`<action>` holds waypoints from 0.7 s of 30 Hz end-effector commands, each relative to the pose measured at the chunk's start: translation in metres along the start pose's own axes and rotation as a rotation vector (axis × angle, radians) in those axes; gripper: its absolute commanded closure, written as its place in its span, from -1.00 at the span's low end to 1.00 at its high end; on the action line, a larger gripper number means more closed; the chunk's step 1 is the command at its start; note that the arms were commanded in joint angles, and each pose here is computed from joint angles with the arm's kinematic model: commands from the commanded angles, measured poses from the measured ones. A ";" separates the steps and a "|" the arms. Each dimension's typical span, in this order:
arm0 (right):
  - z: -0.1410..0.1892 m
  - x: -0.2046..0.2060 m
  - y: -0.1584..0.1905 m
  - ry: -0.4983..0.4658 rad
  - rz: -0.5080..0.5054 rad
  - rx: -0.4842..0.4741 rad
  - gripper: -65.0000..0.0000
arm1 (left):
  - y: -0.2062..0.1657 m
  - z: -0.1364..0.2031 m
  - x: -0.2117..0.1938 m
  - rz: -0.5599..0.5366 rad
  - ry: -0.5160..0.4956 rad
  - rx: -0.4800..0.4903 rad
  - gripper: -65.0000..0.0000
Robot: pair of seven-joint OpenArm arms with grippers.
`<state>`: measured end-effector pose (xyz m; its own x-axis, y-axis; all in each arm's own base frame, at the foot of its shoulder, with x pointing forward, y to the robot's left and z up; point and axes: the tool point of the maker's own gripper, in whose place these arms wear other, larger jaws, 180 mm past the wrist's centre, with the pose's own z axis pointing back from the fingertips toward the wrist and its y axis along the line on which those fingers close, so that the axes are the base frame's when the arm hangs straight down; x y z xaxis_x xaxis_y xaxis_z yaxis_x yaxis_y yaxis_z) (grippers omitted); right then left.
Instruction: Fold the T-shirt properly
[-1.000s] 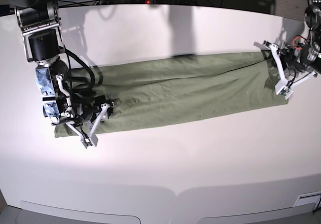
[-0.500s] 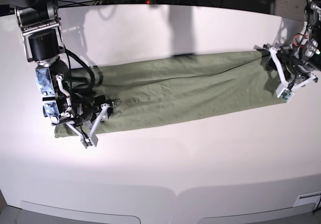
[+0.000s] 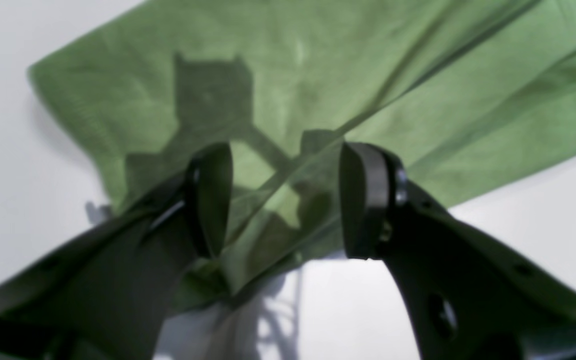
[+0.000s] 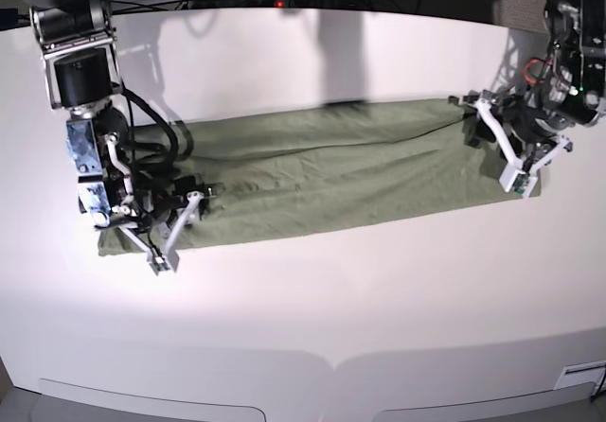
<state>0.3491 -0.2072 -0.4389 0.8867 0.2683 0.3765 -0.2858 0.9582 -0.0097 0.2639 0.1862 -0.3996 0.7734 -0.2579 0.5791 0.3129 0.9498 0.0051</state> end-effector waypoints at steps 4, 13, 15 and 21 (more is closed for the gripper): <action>0.026 0.021 -0.026 -0.060 -0.020 -0.070 0.06 | 0.002 0.001 0.013 -0.007 -0.042 0.023 -0.03; 0.085 0.074 -0.020 -0.324 -0.025 0.090 0.06 | -0.009 -0.001 -0.004 0.017 -0.028 0.000 -0.03; 0.091 0.071 -0.013 -0.318 -0.015 0.148 0.06 | -0.013 -0.003 -0.008 0.029 -0.030 -0.008 -0.03; 0.082 0.041 -0.006 -0.262 0.020 0.201 0.06 | -0.026 -0.017 -0.021 0.086 -0.009 -0.033 -0.03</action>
<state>0.3456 -0.2062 -0.3634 0.7973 0.2253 0.5600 -0.3805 0.9078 0.1765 0.2426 0.1613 -0.4322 0.8056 -0.1696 0.5677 0.2618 0.9614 -0.0843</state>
